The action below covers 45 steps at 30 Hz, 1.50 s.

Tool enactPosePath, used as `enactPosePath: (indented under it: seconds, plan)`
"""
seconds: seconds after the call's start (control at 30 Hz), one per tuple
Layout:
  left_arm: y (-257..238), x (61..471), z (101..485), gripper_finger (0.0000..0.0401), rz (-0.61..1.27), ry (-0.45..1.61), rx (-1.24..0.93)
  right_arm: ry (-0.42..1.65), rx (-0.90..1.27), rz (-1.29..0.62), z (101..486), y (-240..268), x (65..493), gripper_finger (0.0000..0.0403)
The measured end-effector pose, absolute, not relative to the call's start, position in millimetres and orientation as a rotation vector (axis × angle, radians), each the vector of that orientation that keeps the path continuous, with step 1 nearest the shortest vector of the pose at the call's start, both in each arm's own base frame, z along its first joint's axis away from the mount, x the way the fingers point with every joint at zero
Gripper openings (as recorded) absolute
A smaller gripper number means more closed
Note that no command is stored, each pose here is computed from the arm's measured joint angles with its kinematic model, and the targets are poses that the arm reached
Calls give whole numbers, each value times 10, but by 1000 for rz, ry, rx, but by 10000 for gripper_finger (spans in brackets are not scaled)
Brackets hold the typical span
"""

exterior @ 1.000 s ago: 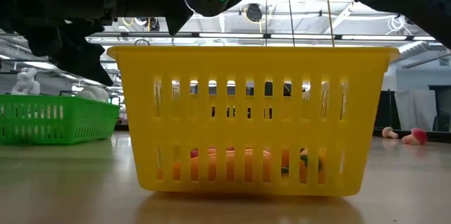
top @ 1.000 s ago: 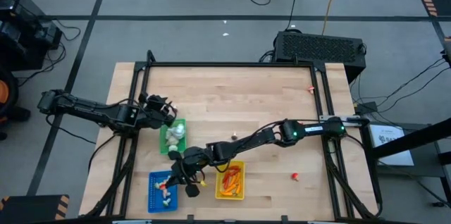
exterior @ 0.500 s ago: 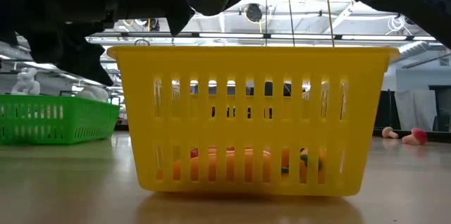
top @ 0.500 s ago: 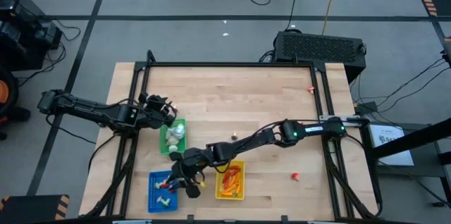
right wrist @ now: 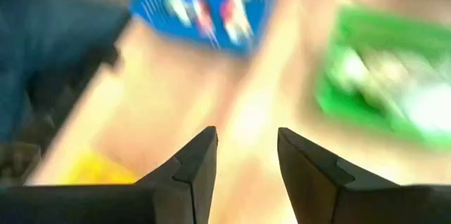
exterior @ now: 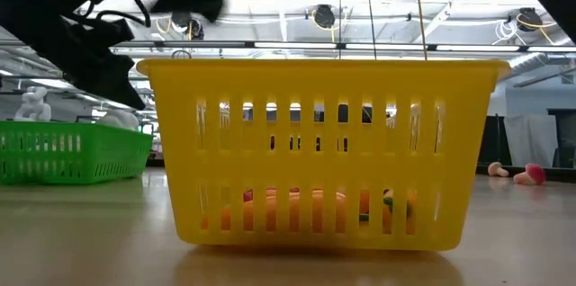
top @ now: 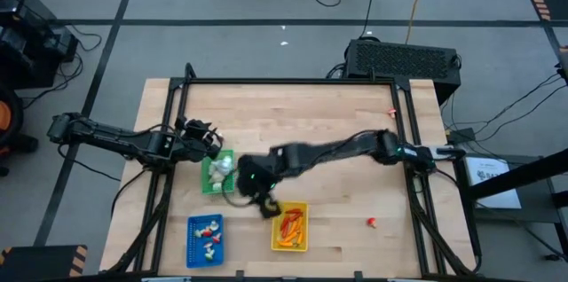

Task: Sort produce into baskets
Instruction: Put the red mushroom into the blue basket

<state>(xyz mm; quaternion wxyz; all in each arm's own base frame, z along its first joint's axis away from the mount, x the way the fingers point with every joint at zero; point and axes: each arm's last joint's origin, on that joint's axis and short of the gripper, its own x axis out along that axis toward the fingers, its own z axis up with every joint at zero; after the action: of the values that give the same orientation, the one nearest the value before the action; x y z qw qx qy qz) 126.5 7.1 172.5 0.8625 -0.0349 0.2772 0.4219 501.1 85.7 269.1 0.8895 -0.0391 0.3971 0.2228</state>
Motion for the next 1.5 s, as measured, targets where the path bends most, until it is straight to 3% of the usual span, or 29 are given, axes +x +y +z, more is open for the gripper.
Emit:
enactPosePath:
  seconds: [0.17, 0.43, 0.6, 0.77, 1.0, 1.2, 1.5]
  plan:
    - [71, 1266, 1727, 125, 884, 579, -75, 1049, -119, 420, 3021, 396, 4586, 141]
    - [71, 1266, 1726, 125, 884, 580, -75, 1442, 66, 307, 3059, -357, 4107, 141]
    - [66, 1268, 1722, 125, 864, 590, -85, 1458, 137, 214, 3143, -620, 3878, 141]
    - [64, 1271, 1721, 125, 857, 593, -91, 1524, 140, 7, 3197, -689, 3240, 141]
    - [61, 1275, 1721, 125, 843, 596, -102, 1432, 213, -201, 2902, -628, 2382, 141]
    - [60, 1279, 1723, 125, 849, 579, -137, 1509, 162, -132, 2501, -493, 1925, 141]
    - [54, 1290, 1726, 125, 828, 578, -155, 1610, 131, -69, 2119, -445, 1824, 141]
